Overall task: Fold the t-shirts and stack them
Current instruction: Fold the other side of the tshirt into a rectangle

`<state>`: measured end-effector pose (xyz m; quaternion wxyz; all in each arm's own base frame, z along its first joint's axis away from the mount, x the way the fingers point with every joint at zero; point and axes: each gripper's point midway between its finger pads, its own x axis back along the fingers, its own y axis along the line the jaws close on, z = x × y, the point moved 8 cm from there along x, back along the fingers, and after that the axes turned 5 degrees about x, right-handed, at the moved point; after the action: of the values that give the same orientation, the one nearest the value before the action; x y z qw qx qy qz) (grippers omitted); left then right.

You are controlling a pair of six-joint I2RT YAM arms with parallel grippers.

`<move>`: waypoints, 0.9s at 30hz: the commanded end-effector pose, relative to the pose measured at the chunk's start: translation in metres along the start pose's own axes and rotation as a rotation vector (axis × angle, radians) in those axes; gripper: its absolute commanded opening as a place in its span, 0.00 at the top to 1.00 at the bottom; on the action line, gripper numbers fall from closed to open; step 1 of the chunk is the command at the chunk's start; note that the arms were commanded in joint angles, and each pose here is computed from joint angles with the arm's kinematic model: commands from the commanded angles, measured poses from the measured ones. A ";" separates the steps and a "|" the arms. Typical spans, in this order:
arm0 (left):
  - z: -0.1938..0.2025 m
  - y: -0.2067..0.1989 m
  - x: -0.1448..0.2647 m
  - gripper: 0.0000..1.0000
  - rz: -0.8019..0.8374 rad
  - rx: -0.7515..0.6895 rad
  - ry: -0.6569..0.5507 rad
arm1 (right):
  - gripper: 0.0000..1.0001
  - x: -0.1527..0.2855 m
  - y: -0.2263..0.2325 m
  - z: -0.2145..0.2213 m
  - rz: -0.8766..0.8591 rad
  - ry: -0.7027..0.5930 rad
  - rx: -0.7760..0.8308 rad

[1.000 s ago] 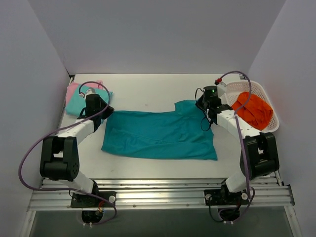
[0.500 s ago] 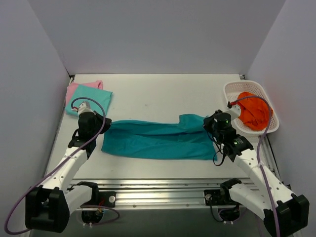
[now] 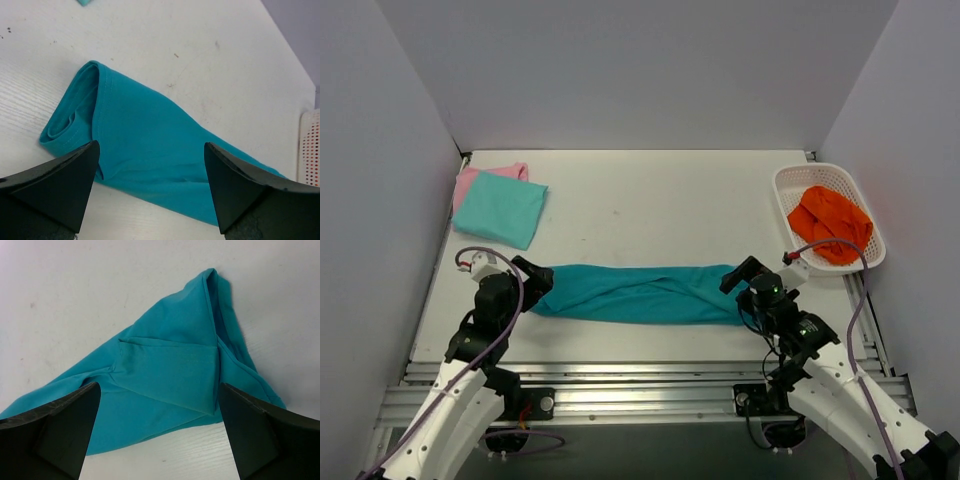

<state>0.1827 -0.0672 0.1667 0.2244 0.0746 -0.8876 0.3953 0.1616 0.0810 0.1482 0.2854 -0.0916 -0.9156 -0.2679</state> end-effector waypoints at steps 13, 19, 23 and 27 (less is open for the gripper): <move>-0.021 -0.048 -0.028 0.06 0.076 -0.109 0.013 | 0.00 -0.041 0.074 -0.036 -0.053 -0.054 0.069; -0.019 -0.047 -0.035 0.06 0.116 -0.121 -0.017 | 0.00 -0.088 0.091 -0.022 -0.021 -0.006 0.141; -0.015 -0.044 -0.039 0.06 0.116 -0.143 0.003 | 0.02 -0.106 0.097 -0.006 -0.039 0.033 0.148; -0.012 -0.044 -0.043 0.06 0.137 -0.140 0.000 | 0.03 -0.113 0.094 0.011 -0.032 0.060 0.149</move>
<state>0.2337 -0.0857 0.1784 0.2234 0.0252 -0.9106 0.3468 0.2720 0.1536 0.1093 0.3408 -0.0651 -0.9187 -0.1889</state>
